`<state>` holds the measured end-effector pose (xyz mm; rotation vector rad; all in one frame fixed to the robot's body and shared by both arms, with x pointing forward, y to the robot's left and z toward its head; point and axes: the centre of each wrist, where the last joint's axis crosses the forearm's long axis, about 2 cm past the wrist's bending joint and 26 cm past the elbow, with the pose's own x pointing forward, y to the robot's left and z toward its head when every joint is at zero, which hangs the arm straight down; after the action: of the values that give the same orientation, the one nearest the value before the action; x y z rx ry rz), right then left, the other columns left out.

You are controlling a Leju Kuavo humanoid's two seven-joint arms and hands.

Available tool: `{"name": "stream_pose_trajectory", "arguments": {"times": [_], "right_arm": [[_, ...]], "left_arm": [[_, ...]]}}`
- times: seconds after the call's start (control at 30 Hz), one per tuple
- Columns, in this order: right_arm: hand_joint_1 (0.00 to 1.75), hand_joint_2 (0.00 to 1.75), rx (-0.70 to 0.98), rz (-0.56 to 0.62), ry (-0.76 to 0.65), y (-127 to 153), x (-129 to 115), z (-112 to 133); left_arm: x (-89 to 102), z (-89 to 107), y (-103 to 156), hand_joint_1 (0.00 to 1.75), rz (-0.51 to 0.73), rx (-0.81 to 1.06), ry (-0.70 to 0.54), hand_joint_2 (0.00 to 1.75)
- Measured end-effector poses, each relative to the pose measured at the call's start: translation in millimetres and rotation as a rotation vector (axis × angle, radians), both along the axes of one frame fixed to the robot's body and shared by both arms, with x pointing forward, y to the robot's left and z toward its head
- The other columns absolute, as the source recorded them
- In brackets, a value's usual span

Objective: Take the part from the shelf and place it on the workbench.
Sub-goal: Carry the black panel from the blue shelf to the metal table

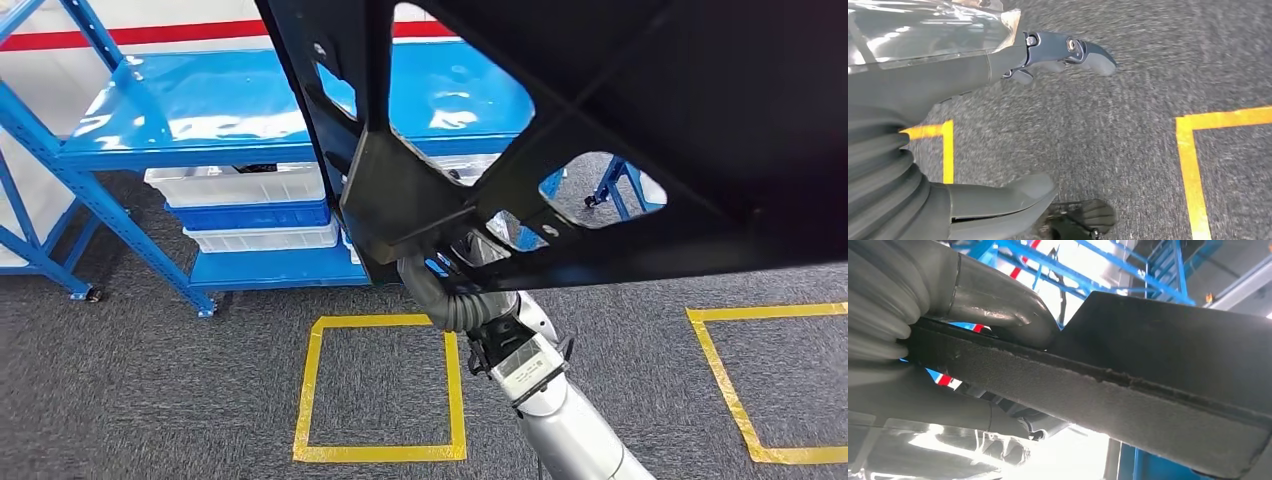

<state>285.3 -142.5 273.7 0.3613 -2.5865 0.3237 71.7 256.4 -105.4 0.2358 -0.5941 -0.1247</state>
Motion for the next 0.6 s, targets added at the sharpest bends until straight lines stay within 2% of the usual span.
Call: {"name": "stream_pose_trajectory", "arguments": {"times": [0.4, 0.6], "right_arm": [[1.75, 1.75, 0.003, -0.022, 0.006, -6, 7, 2], [1.75, 1.75, -0.004, -0.091, 0.025, -21, 5, -15]], "left_arm": [[5.6, 0.9, 0, 0.00, 0.004, -0.020, -0.027, 1.75], [5.0, 0.8, -1, 0.00, 0.008, -0.032, -0.026, 1.75]]}}
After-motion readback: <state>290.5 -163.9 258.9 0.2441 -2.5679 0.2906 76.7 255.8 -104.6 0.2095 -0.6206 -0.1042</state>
